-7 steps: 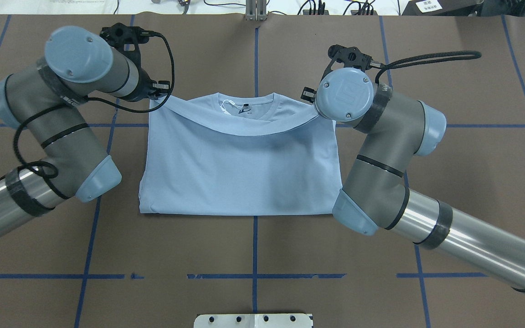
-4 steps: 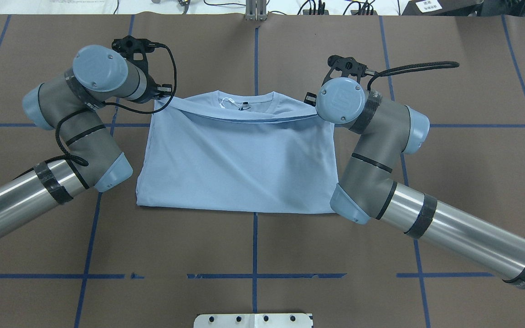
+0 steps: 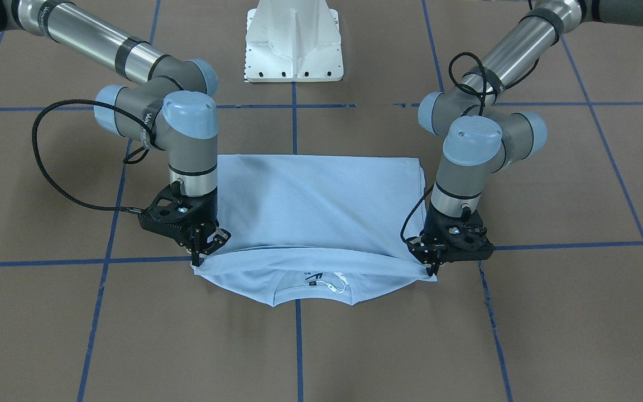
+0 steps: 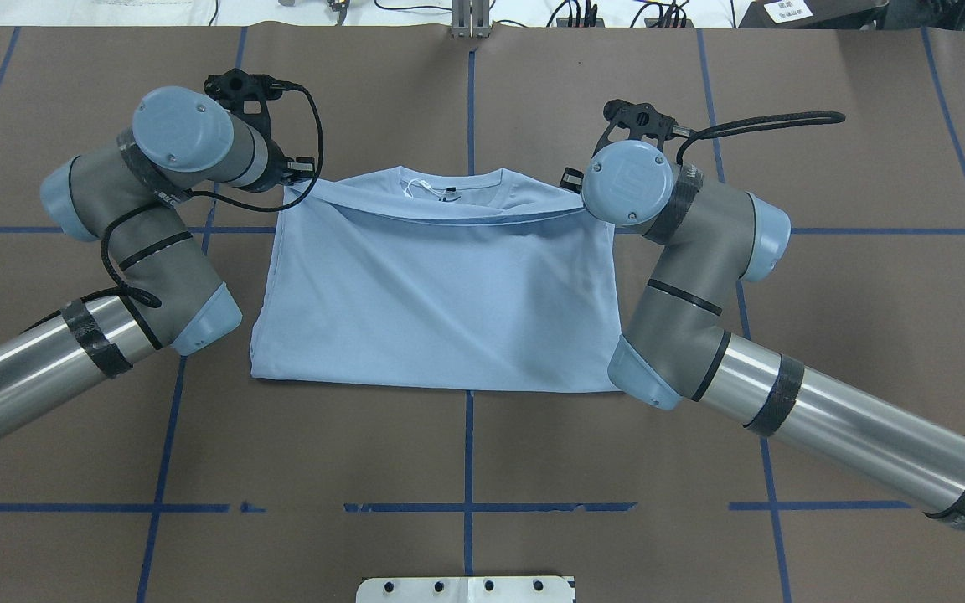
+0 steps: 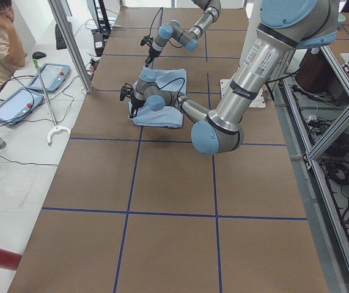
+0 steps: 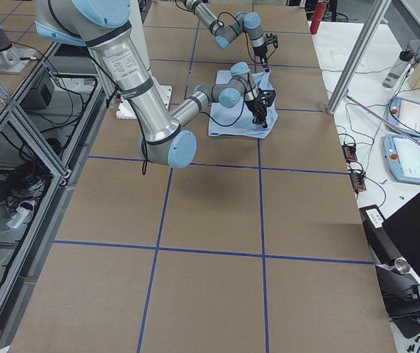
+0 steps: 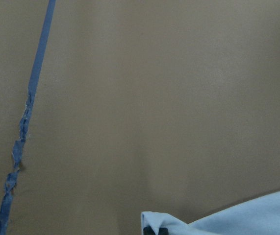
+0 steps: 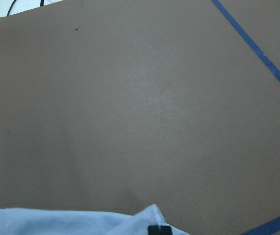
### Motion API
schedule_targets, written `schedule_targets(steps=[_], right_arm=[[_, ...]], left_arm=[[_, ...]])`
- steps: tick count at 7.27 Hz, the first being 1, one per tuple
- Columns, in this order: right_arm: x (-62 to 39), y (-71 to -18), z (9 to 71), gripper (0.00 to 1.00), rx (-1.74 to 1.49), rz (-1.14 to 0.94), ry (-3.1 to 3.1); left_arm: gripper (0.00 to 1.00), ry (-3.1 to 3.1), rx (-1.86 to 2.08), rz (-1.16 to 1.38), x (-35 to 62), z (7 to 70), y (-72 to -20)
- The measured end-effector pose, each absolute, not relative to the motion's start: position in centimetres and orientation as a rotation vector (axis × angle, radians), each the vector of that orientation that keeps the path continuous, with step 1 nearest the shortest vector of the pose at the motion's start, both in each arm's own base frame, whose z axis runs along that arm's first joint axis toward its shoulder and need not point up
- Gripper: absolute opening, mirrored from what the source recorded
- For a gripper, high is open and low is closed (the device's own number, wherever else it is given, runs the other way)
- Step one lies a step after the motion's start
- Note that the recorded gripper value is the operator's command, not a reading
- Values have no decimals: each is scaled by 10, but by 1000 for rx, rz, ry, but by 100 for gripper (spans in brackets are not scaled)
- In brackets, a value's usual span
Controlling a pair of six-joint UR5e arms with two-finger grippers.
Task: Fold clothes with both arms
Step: 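Lay the folded hem near the collar and open both grippers, then lower the left gripper onto the shirt side edge nearest it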
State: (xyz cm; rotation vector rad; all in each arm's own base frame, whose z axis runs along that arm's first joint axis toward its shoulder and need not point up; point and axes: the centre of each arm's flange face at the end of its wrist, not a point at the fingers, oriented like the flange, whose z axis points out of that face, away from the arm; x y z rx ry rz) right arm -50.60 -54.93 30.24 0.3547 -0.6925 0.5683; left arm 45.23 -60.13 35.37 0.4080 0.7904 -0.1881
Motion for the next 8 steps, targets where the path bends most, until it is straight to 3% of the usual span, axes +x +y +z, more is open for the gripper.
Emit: schedule_targets(steps=[1, 4, 7, 8], right_arm=[[-506, -550, 303, 99, 355, 569, -692], [-499, -555, 299, 100, 388, 495, -679], [-492, -558, 300, 100, 417, 446, -691], [-491, -558, 302, 100, 421, 444, -698]], left_arm=[[99, 792, 409, -186, 452, 354, -601], [100, 828, 475, -101, 437, 348, -585], [100, 908, 469, -16, 408, 362, -488], [78, 936, 438, -8, 408, 370, -448]])
